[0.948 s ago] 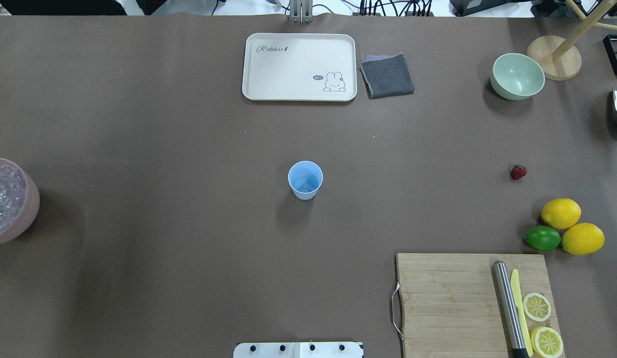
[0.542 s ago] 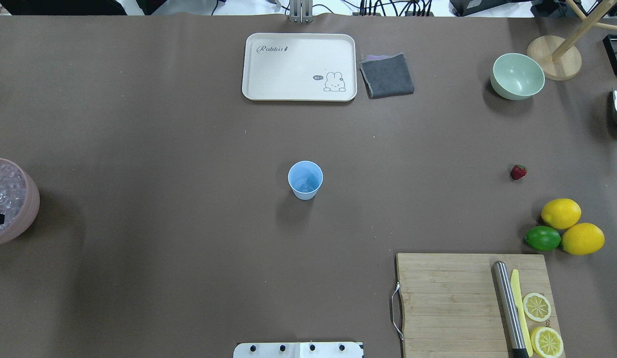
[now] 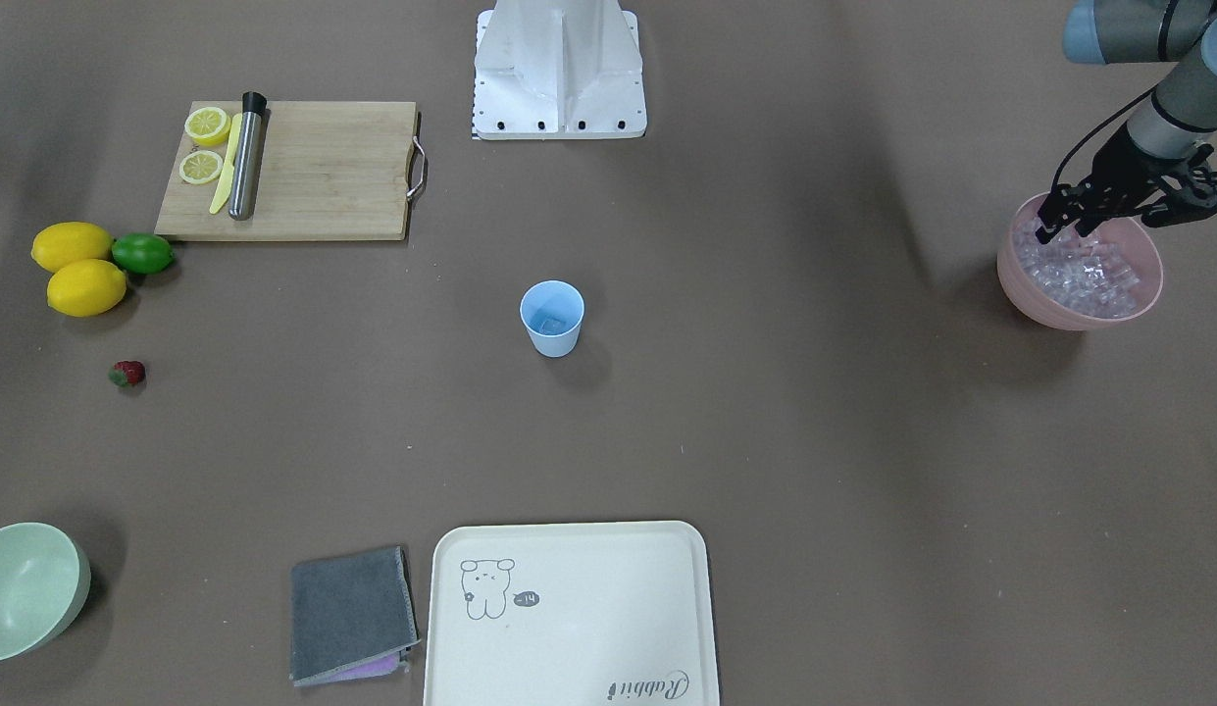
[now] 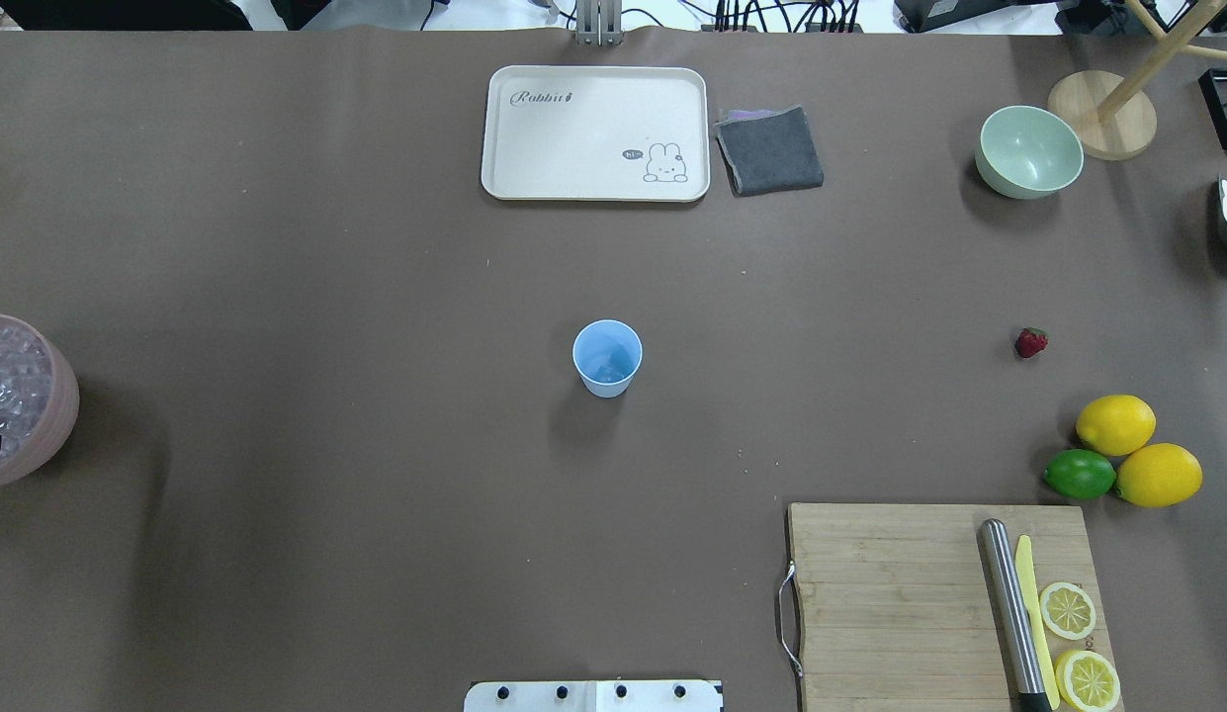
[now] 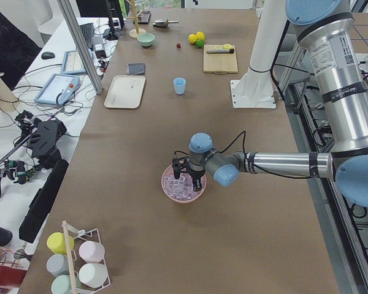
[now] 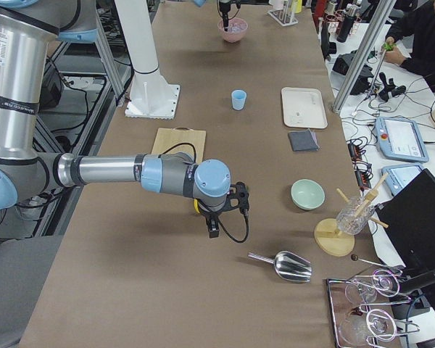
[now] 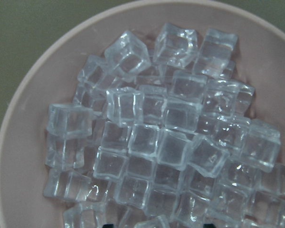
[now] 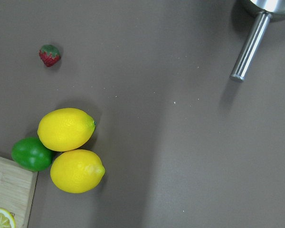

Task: Put ice and strawberries in cup
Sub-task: 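Lower the left gripper into the ice and grasp another cube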

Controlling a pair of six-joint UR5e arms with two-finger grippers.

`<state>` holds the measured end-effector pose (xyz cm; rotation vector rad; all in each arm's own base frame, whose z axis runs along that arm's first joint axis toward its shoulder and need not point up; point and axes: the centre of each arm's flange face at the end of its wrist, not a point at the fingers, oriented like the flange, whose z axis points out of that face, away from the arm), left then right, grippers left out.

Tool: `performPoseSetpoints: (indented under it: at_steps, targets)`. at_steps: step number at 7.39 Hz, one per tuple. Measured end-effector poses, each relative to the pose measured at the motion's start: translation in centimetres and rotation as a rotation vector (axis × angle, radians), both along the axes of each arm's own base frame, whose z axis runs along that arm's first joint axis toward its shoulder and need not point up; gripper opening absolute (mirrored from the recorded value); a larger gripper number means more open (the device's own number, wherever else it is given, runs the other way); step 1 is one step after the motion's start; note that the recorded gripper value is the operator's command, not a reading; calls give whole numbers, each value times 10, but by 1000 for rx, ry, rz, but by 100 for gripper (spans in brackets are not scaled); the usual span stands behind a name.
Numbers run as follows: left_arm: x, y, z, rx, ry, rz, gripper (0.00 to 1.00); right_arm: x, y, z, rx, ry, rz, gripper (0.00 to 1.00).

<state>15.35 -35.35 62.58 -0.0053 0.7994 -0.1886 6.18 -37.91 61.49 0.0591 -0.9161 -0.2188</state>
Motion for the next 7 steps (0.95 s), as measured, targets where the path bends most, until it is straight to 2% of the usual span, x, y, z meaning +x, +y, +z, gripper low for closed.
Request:
performPoseSetpoints:
  at_steps: [1, 2, 4, 7]
  targets:
    - [1, 0, 0, 1, 1, 1, 36, 0, 0, 0, 0, 0, 0, 100]
    - [0, 0, 0, 0, 1, 1, 30, 0, 0, 0, 1, 0, -1, 100]
    - [-2, 3, 3, -1, -1, 1, 0, 0, 1, 1, -2, 0, -1, 100]
    - [-7, 4, -10, 2, 38, 7, 0, 0, 5, -1, 0, -2, -1, 100]
